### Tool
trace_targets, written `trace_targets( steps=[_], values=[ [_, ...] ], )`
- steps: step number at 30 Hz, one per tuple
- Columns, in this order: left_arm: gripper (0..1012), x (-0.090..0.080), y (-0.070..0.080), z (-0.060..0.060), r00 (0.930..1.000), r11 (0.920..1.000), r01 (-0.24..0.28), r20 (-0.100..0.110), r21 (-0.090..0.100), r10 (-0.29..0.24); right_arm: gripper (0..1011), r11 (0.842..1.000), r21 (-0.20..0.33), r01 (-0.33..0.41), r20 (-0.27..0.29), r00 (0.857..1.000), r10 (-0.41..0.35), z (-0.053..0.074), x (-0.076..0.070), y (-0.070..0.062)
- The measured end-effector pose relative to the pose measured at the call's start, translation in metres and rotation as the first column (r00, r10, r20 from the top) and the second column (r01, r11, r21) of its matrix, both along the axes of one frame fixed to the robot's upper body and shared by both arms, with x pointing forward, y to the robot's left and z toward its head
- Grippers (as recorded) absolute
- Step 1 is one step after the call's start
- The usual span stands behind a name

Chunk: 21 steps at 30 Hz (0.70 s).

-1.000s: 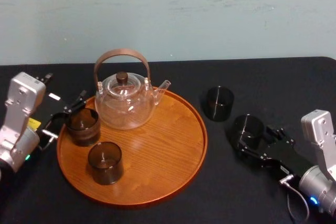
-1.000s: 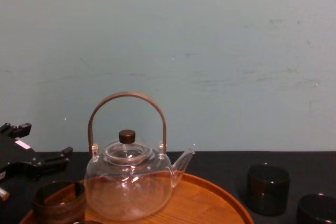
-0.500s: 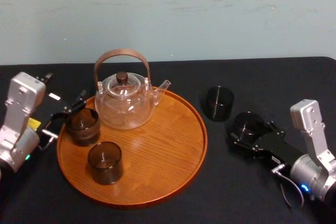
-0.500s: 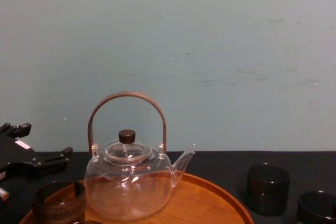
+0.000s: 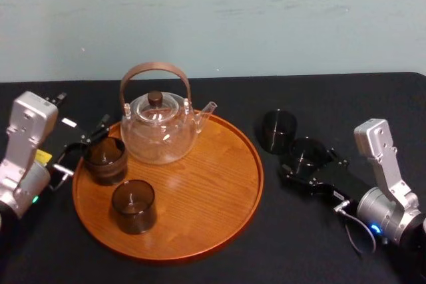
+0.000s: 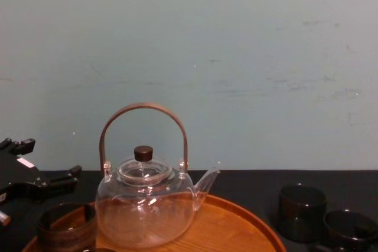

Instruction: Pick up the glass from the table and place it on the tray.

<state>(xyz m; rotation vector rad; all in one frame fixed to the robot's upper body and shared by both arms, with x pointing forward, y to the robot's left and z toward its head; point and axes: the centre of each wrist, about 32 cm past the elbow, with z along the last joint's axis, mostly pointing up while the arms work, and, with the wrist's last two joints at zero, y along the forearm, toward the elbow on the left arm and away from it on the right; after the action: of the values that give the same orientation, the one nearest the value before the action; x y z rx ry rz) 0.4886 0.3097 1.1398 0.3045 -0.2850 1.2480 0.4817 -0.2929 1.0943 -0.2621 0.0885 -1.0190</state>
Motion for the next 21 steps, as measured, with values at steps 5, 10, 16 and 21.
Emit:
trace_targets(
  steps=[5,10,16,21],
  values=[
    [1001,0.0000,0.0000,0.0000,1.0000,1.0000,0.000,0.000,0.000,0.000,974,1.000,-0.001,0.002,0.000,1.000,-0.002,0.0000,-0.0011,-0.0004],
    [1001,0.0000,0.0000,0.0000,1.0000,1.0000,0.000,0.000,0.000,0.000,899,1.000,-0.001,0.003,0.001,1.000,-0.003,0.0002,-0.0016,-0.0005],
    [1001,0.0000,0.0000,0.0000,1.0000,1.0000,0.000,0.000,0.000,0.000,898,1.000,-0.001,0.004,0.002,1.000,-0.004,0.0003,-0.0021,-0.0007],
    [1001,0.0000,0.0000,0.0000,1.0000,1.0000,0.000,0.000,0.000,0.000,898,1.000,-0.001,0.006,0.002,1.000,-0.006,0.0003,-0.0023,-0.0009]
  ],
)
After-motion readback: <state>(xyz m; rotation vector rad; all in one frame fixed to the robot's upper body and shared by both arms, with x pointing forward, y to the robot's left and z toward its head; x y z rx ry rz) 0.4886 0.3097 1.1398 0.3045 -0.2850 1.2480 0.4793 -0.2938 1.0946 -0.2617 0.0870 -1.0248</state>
